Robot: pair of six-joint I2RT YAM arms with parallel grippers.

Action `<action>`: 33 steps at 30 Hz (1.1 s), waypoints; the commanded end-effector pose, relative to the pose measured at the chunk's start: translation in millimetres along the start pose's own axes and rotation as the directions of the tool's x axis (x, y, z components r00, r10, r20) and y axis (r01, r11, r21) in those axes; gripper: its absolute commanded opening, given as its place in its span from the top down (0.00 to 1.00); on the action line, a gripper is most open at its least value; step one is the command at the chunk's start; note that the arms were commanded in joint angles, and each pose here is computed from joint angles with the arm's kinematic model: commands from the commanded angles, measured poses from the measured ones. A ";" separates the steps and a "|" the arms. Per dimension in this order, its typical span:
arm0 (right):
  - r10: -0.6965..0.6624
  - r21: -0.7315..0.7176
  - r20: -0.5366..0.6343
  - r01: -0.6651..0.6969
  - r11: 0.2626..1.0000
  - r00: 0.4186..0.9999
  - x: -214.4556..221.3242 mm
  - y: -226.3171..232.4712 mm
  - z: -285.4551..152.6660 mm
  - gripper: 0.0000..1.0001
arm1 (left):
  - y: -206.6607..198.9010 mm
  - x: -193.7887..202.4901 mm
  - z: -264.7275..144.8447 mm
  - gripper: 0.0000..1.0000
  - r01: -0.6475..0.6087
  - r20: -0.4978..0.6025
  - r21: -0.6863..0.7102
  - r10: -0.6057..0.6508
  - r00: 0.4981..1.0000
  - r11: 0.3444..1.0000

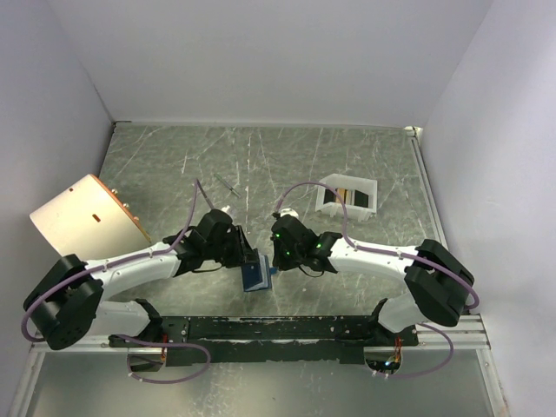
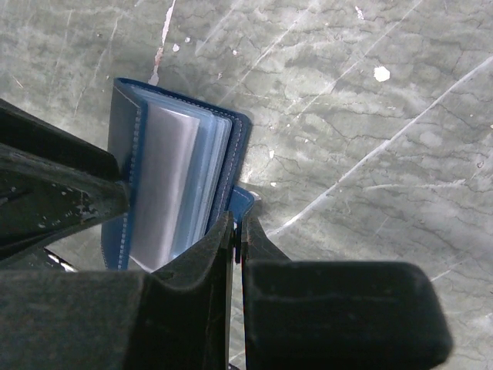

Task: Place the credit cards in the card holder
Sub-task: Close the card holder at the center of the board.

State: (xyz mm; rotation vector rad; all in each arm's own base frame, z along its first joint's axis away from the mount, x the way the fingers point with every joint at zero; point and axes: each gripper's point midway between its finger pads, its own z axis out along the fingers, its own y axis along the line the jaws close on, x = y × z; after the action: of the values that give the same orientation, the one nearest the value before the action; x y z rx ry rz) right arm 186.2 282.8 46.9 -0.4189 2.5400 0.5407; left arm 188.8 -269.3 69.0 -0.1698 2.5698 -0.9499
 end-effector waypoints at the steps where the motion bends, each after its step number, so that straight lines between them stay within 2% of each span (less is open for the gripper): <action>1: 0.001 0.005 0.020 -0.001 1.000 1.000 -3.0 -1.2 -3.0 1.00 | -28.5 1.0 1.4 0.57 -0.040 -0.022 0.150 0.044 0.999 0.988; 3: -0.002 0.003 0.021 0.002 1.000 1.000 -4.7 0.0 -3.0 1.00 | -32.9 -0.7 0.8 0.55 -0.045 -0.016 0.166 0.048 0.999 0.985; 6: -0.005 0.001 0.022 0.005 1.000 1.000 -6.2 1.0 -3.7 1.00 | -16.6 -4.3 2.3 0.55 -0.037 -0.005 0.065 0.037 0.999 0.997; 12: -0.008 0.003 0.018 0.008 1.000 1.000 -5.6 1.0 -3.8 1.00 | -4.2 -15.5 -9.0 0.58 -0.016 0.066 -0.021 0.017 0.998 1.000; 18: -0.008 0.006 0.015 0.008 1.000 1.000 -4.1 -0.3 -3.3 1.00 | 16.8 -20.2 -16.1 0.65 -0.006 0.094 -0.143 0.019 0.995 0.990; 21: -0.011 0.012 0.017 0.011 1.000 1.000 -5.7 -1.4 -3.9 1.00 | 22.0 -14.5 -13.8 0.74 -0.013 0.078 -0.144 0.024 0.997 0.990; 23: -0.011 0.011 0.020 0.011 1.000 1.000 -7.1 -0.6 -4.3 1.00 | 14.4 -12.7 -9.1 0.78 -0.033 0.067 -0.092 0.039 0.997 0.995; 30: -0.005 -0.002 0.036 0.005 1.000 0.999 -15.1 4.2 -8.1 0.99 | 1.1 -3.9 8.1 0.79 -0.089 -0.003 -0.007 0.089 0.996 0.996; 33: 0.004 -0.005 0.049 -0.004 1.000 0.999 -19.1 5.6 -12.5 0.89 | 8.8 2.5 16.7 0.79 -0.080 -0.040 -0.031 0.079 0.996 0.996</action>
State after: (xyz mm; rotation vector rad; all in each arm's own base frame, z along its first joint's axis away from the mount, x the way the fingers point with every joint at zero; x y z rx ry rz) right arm 185.7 281.5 48.0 -0.4220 2.5474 0.5314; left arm 194.0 -262.1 55.1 -0.1232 2.5963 -0.8390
